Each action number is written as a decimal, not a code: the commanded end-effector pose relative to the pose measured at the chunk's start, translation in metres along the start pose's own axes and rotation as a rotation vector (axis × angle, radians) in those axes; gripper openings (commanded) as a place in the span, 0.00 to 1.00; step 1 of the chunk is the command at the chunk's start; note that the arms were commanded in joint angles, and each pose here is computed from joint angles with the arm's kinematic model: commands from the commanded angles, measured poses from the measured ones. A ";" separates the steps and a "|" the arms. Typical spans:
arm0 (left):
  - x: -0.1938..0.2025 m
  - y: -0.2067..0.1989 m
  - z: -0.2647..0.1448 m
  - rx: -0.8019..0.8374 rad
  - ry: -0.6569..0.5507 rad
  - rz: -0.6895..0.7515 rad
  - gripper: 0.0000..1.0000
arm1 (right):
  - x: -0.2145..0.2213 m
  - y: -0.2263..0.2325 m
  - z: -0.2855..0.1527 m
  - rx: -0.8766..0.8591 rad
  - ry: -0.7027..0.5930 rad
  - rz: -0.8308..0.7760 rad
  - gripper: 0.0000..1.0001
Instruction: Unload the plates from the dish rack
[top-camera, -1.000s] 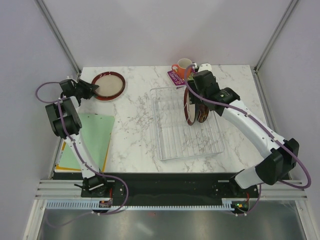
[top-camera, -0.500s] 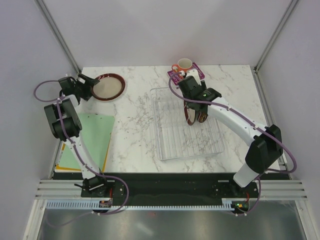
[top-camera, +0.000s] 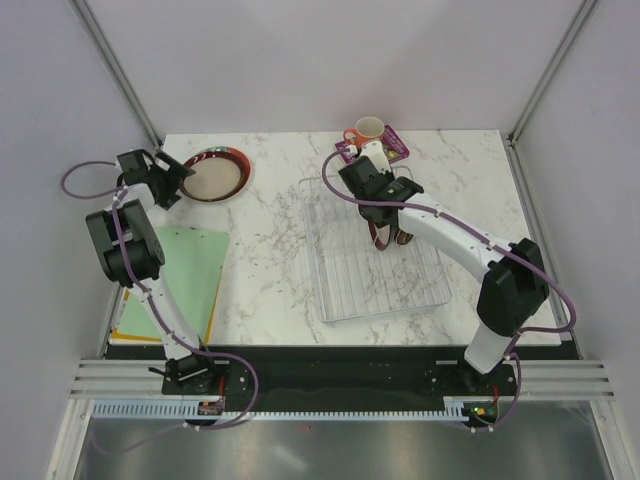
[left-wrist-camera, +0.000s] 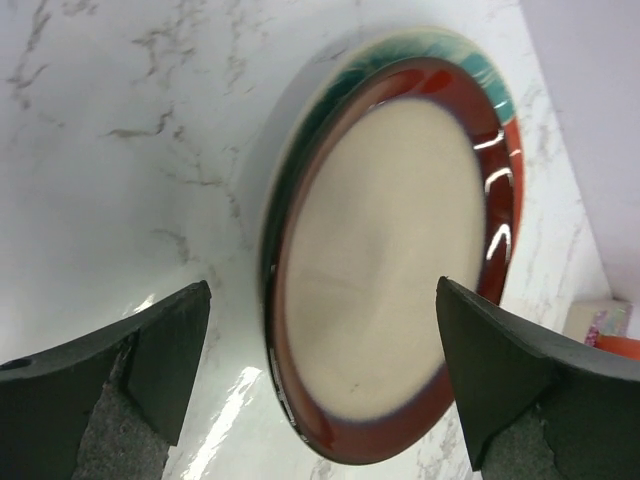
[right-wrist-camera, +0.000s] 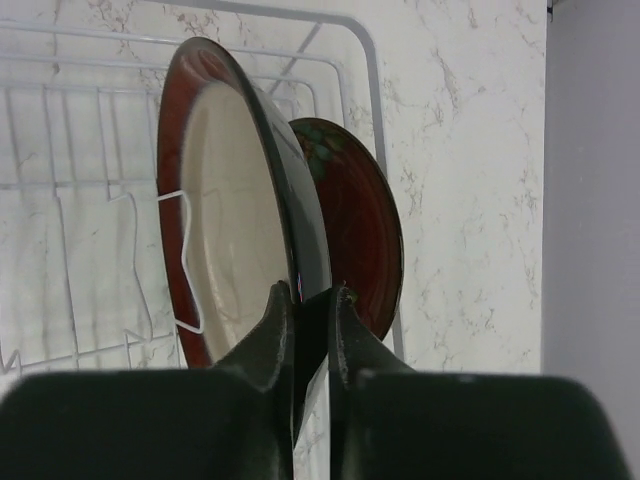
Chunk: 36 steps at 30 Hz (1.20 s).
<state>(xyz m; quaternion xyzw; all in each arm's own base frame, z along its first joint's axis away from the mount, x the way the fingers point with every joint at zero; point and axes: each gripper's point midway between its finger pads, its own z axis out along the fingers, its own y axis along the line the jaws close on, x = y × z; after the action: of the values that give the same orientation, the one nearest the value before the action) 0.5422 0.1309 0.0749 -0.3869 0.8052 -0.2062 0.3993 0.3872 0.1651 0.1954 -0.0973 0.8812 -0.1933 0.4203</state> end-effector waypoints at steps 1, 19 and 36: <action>-0.018 0.008 -0.012 -0.108 -0.025 0.062 1.00 | -0.012 -0.004 0.000 0.054 -0.028 -0.004 0.00; -0.006 -0.082 -0.092 -0.057 -0.099 0.180 1.00 | -0.071 -0.062 -0.082 0.379 -0.232 0.015 0.00; 0.151 -0.207 -0.222 0.674 0.133 0.270 1.00 | -0.115 -0.047 -0.178 -0.268 -0.378 0.319 0.00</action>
<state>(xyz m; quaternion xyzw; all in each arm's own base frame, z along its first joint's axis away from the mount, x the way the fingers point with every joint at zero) 0.4219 -0.0680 0.2122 -0.1894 0.8184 -0.3277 0.4323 0.3331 0.1843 0.3425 -0.0772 0.8325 -0.1307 0.5329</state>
